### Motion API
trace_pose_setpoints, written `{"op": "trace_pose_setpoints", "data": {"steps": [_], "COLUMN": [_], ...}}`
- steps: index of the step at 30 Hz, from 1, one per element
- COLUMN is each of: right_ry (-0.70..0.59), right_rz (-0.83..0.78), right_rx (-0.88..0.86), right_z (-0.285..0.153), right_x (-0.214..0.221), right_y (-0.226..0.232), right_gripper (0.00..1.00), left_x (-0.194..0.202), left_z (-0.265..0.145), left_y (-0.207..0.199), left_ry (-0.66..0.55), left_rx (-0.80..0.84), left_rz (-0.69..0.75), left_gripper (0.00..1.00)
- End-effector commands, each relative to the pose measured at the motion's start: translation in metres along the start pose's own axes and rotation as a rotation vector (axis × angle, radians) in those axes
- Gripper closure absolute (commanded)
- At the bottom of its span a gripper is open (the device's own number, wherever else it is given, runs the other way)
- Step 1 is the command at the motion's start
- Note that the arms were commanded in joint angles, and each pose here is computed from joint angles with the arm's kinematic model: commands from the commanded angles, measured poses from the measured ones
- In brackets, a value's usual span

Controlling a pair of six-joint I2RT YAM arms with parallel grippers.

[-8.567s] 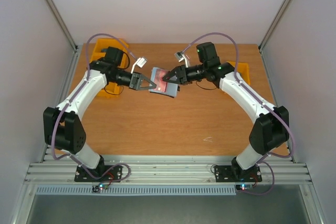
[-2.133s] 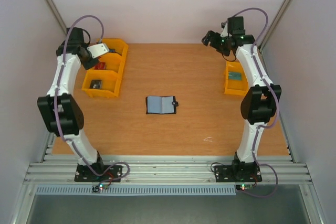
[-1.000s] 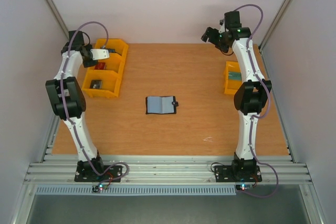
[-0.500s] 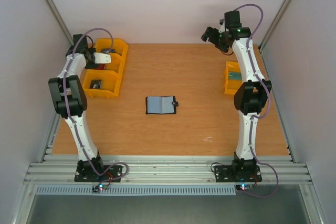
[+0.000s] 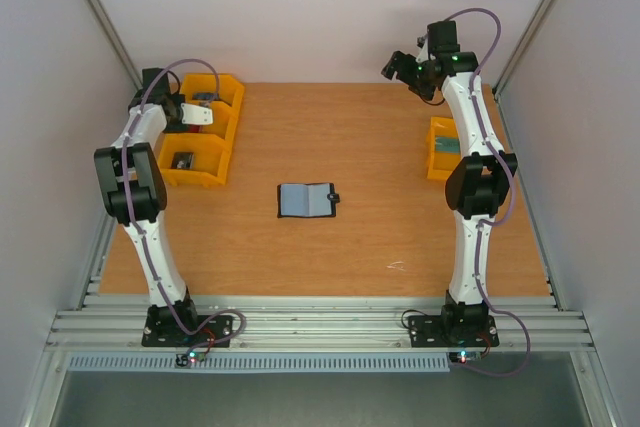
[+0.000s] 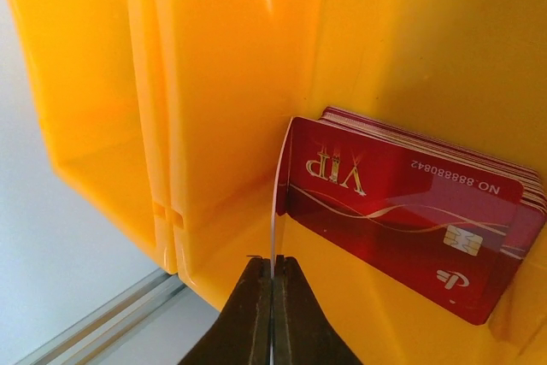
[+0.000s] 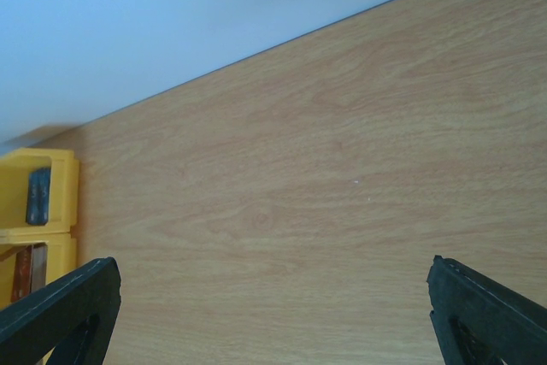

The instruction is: Take the credit cards out of the card holder

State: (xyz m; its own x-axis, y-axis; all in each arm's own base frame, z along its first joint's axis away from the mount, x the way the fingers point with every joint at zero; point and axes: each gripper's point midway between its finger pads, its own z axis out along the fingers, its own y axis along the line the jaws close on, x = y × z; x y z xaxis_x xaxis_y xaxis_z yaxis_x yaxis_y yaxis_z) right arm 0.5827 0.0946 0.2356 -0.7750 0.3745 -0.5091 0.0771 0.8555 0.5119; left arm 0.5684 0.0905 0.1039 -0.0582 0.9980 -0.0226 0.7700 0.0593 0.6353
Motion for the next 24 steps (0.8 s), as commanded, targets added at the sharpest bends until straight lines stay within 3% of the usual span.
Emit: {"op": "trace_pose_setpoints", "data": {"steps": [1, 7, 16, 24], "right_ry": [-0.015, -0.009, 0.005, 0.014], "right_rz": [0.012, 0.015, 0.02, 0.02], "right_rx": [-0.023, -0.027, -0.042, -0.062], "right_z": [-0.001, -0.002, 0.001, 0.0], "right_x": [-0.008, -0.007, -0.004, -0.003], "right_y": [0.002, 0.002, 0.003, 0.006], "right_gripper": [0.02, 0.01, 0.02, 0.02], "left_x": [0.017, 0.018, 0.023, 0.029], "left_z": [0.007, 0.002, -0.013, -0.025], "left_y": [-0.01, -0.012, -0.004, 0.009], "left_ry": [0.055, 0.055, 0.054, 0.069], "left_rx": [0.02, 0.028, 0.015, -0.018], "left_rz": [0.029, 0.028, 0.01, -0.016], "left_gripper": [1.0, 0.88, 0.55, 0.42]}}
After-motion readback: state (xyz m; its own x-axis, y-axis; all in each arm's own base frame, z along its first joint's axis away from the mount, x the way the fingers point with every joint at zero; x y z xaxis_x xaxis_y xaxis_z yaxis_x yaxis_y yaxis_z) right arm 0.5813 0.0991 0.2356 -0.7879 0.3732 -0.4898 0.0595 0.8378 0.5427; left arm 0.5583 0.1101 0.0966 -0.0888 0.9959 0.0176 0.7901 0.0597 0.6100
